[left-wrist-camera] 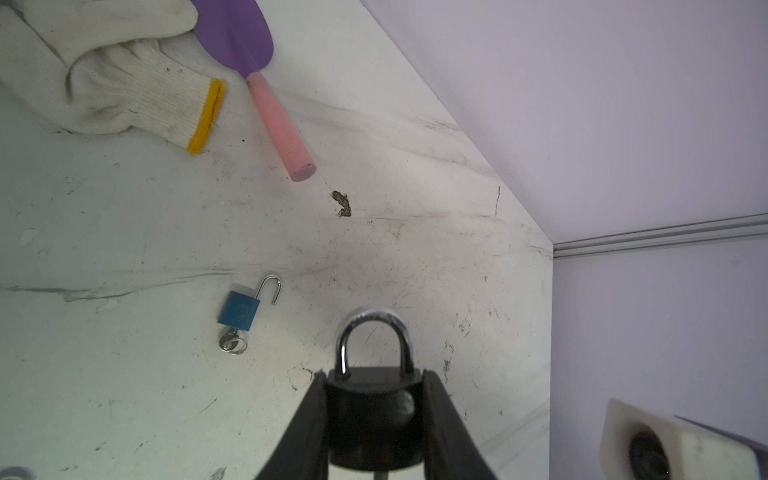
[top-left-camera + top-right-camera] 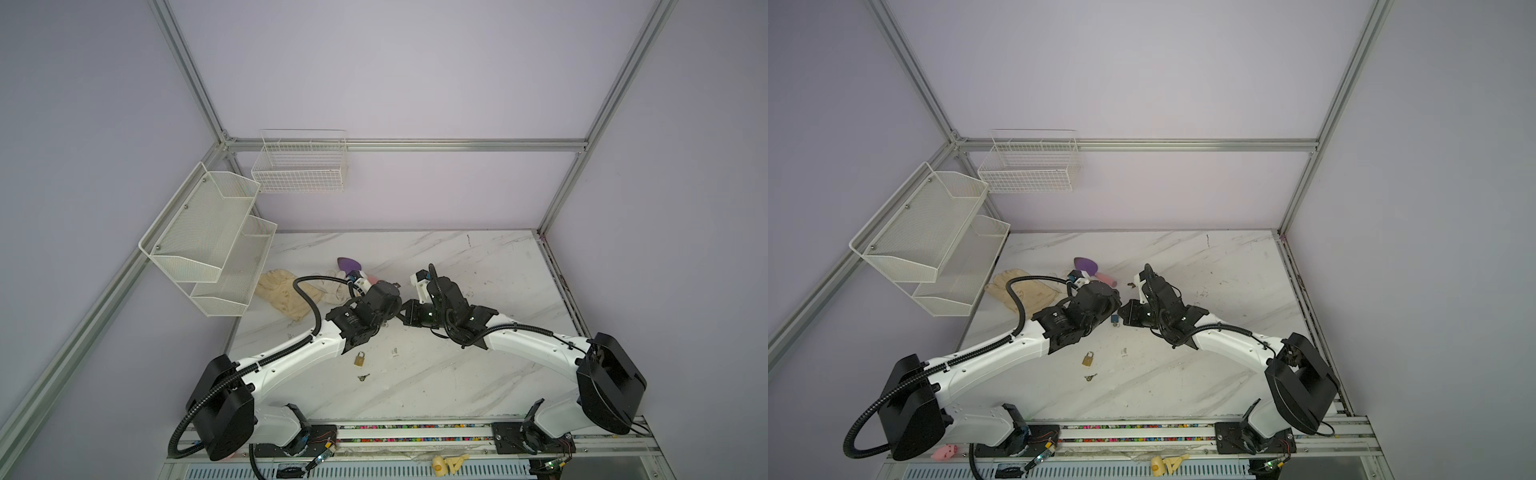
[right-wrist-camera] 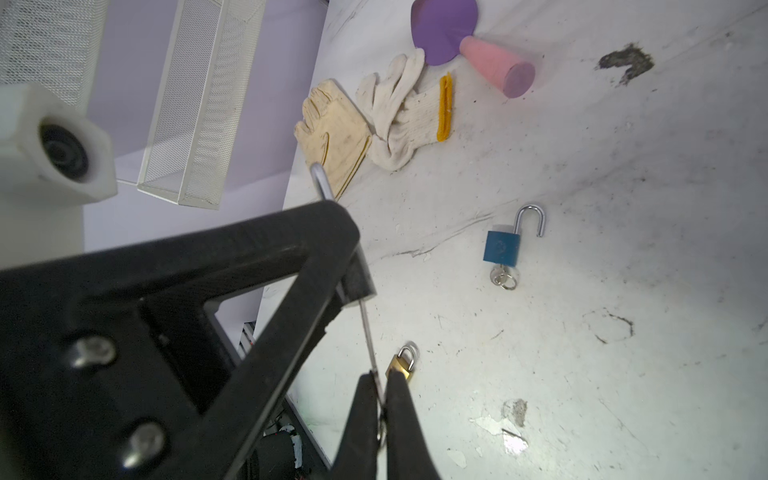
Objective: Unlock with the key
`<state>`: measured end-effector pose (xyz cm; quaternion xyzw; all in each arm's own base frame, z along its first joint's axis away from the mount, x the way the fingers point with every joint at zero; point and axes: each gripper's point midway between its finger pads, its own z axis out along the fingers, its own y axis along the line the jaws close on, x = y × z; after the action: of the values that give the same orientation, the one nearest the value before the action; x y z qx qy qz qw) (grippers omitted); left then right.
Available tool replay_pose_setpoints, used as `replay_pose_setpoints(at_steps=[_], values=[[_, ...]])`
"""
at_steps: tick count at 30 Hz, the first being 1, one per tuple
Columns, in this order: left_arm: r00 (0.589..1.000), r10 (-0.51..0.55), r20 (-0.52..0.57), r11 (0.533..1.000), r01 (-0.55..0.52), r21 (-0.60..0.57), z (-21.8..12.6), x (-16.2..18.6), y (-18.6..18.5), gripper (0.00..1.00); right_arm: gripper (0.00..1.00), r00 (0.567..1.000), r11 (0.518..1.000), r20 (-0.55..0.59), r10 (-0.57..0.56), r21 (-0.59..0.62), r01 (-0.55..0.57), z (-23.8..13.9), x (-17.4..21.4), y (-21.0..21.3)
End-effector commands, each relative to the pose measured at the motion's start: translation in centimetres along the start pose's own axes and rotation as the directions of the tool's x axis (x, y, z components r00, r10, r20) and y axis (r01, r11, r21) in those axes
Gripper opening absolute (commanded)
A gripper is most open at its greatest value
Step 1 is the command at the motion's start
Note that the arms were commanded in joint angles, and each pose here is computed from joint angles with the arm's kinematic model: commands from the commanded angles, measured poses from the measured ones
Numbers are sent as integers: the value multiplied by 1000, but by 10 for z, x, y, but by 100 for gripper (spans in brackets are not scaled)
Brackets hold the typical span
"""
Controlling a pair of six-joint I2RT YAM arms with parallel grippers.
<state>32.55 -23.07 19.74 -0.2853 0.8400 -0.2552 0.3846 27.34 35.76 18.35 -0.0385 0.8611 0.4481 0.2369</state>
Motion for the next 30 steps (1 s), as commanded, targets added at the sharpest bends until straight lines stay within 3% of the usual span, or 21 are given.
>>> replay_pose_setpoints(at_steps=[1, 5, 11, 19, 30], values=[[992, 65, -108, 991, -52, 119, -20, 21, -33, 0, 0, 997, 984, 80, 9, -180, 5, -10, -29, 43], [979, 152, -134, 988, -147, 48, -18, 32, -16, 0, 0, 994, 977, 109, 7, -211, 16, -18, -40, 55], [964, 205, -170, 979, -206, 14, -18, 42, 1, 0, 0, 976, 995, 205, -70, -52, 83, -26, -61, 41], [973, 185, -138, 982, -188, -7, -22, 35, 8, 0, 0, 964, 994, 243, -105, -12, 111, -33, -66, 39], [974, 171, -145, 984, -178, -30, -20, 36, 14, 0, 0, 975, 990, 204, -92, -88, 112, -33, -58, 52]])
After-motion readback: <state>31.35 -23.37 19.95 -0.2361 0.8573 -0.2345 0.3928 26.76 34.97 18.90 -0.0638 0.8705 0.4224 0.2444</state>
